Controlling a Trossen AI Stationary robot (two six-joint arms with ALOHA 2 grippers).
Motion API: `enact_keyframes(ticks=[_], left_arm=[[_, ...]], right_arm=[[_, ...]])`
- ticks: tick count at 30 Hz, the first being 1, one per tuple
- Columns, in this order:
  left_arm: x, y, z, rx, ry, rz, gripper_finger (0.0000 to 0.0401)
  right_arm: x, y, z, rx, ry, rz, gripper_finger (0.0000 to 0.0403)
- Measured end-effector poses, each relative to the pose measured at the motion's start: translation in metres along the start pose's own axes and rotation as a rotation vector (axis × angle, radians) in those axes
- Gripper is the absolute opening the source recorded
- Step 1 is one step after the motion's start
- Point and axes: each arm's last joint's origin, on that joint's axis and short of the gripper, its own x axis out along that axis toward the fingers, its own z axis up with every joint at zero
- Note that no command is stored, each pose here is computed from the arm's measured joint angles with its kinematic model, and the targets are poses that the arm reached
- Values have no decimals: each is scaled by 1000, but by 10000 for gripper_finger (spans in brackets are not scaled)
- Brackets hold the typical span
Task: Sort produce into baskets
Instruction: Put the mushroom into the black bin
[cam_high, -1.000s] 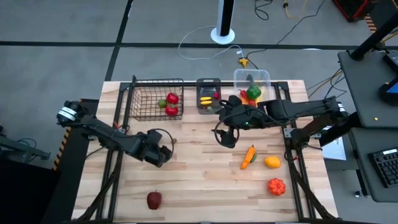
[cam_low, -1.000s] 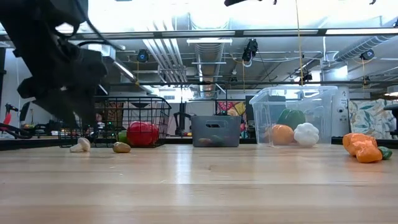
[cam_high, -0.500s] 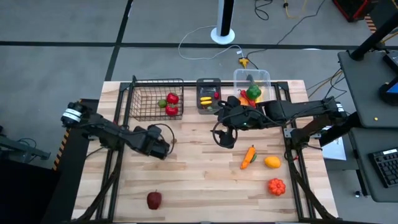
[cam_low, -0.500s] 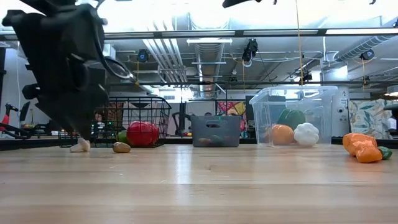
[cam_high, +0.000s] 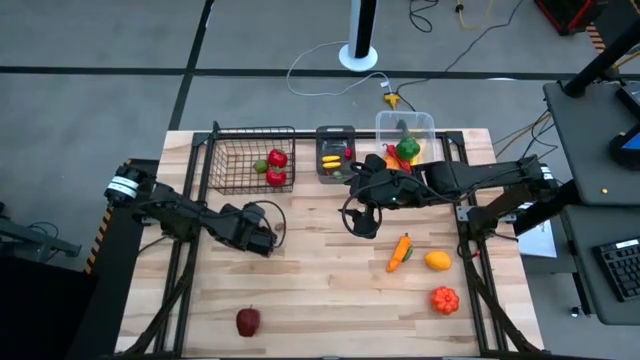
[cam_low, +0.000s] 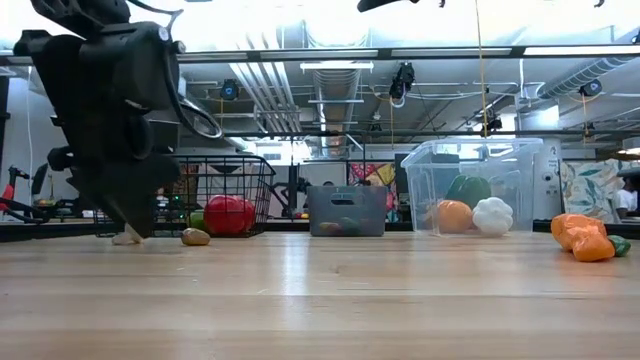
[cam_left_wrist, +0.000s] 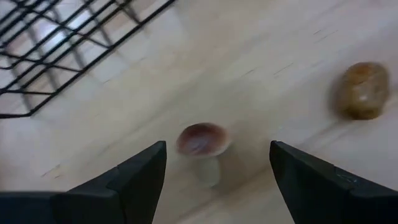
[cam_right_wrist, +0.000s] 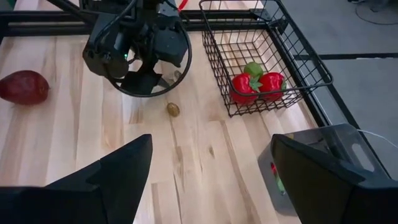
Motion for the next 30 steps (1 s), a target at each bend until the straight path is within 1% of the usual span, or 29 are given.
enact_keyframes(ticks=[4,7,12,18,22,26,30], left_arm=[[2,0,2,-7,-1,-4,253],[2,0,3,-12,0,-2,234],[4,-1,3,-8,2,5,187],[9,-2,1,4,2,31,128],[11,-3,0,12,1,44,96],[11,-3,0,12,2,43,84],[6,-4,0,15,17,10,83]], right_arm=[[1,0,0,0,1,0,317],[2,0,-2,0,8,-1,320],[4,1,-5,-2,21,-2,322],[6,1,-7,-2,28,-3,316],[6,1,-7,-3,28,-3,313],[6,1,-7,-7,28,-3,313],[6,1,-7,-7,28,-3,313]])
